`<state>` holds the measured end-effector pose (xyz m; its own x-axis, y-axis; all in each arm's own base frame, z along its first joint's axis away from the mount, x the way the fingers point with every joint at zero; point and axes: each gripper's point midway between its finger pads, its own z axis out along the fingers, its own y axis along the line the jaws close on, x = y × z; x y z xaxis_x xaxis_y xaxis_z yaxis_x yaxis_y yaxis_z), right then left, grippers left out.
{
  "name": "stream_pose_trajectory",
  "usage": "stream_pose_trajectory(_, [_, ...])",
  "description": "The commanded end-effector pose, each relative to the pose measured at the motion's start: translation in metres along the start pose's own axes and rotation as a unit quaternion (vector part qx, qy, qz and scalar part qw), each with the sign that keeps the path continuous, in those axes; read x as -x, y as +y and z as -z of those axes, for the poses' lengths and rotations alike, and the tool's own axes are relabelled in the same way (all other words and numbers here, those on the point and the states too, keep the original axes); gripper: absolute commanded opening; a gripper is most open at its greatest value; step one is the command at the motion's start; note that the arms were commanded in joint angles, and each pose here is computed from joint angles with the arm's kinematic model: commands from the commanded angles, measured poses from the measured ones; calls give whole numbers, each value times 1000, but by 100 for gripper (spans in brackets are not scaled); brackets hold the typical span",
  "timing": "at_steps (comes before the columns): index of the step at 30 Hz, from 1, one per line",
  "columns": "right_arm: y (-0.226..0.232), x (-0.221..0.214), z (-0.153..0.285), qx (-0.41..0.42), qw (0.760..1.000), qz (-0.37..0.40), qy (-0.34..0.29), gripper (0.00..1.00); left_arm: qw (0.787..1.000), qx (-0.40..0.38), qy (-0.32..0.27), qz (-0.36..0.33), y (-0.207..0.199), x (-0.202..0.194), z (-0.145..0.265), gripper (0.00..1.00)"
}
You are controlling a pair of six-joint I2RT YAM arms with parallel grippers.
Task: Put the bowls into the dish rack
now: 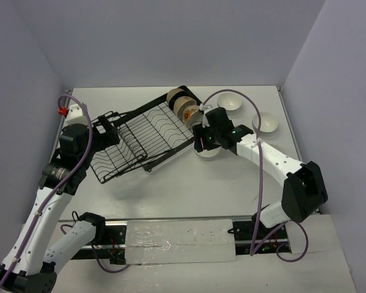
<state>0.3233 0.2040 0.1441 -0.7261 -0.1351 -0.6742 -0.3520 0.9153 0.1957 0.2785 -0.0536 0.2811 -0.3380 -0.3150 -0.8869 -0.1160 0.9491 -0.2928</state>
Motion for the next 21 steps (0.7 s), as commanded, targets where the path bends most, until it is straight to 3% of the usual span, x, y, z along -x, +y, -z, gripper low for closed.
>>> stream_pose_trajectory(1, [-2, -28, 2, -27, 997, 39, 60, 66, 999, -25, -12, 17, -12, 6, -1, 99])
stream_pose_trajectory(12, [0, -44, -49, -53, 988, 106, 103, 61, 1000, -16, -12, 20, -3, 2, 11, 99])
stream_pose_trajectory(21, [4, -49, -62, -47, 982, 141, 119, 44, 1000, -8, -11, 16, 1, 2, 14, 99])
